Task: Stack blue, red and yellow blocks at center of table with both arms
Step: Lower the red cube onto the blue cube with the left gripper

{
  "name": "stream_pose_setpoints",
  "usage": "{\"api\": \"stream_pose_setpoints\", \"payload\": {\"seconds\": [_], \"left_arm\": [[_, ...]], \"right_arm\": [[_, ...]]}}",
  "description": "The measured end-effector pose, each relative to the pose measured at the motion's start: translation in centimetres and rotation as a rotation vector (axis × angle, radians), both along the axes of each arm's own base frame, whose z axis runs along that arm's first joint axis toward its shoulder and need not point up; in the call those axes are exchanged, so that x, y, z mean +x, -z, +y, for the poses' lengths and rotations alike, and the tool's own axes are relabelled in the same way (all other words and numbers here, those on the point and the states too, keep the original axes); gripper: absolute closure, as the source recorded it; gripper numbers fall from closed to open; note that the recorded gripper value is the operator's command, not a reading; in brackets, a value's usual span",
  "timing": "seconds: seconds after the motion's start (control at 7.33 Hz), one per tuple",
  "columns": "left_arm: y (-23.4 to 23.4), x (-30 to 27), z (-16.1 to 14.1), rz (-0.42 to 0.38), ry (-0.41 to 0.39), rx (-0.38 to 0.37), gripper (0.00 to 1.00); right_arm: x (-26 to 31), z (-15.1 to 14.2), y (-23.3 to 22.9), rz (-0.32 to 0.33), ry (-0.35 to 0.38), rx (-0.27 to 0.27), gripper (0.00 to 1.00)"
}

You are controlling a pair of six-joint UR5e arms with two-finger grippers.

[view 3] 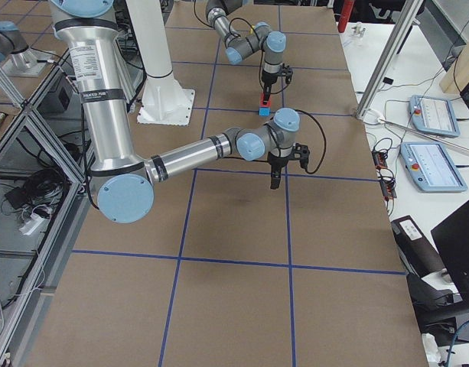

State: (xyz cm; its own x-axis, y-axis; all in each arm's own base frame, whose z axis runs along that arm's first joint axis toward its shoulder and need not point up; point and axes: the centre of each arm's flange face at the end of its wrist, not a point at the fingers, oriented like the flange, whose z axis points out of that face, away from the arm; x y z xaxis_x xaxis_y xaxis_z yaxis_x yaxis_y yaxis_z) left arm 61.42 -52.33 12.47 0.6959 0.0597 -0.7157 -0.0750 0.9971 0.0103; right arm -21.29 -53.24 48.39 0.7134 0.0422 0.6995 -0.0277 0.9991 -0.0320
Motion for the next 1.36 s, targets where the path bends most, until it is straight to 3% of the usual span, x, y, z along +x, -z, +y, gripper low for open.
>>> {"api": "stream_pose_setpoints", "payload": {"seconds": [1.09,1.36], "left_arm": [[-0.05,0.17,0.24,-0.001,0.036,-0.040,0.97],[-0.06,0.26,0.35,-0.001,0.043,-0.048,0.65]], "right_arm": [[-0.09,-0.13,0.08,-0.001,0.001,-0.001,0.00],[-0.09,-0.13,0.08,-0.001,0.001,-0.001,0.00]]}}
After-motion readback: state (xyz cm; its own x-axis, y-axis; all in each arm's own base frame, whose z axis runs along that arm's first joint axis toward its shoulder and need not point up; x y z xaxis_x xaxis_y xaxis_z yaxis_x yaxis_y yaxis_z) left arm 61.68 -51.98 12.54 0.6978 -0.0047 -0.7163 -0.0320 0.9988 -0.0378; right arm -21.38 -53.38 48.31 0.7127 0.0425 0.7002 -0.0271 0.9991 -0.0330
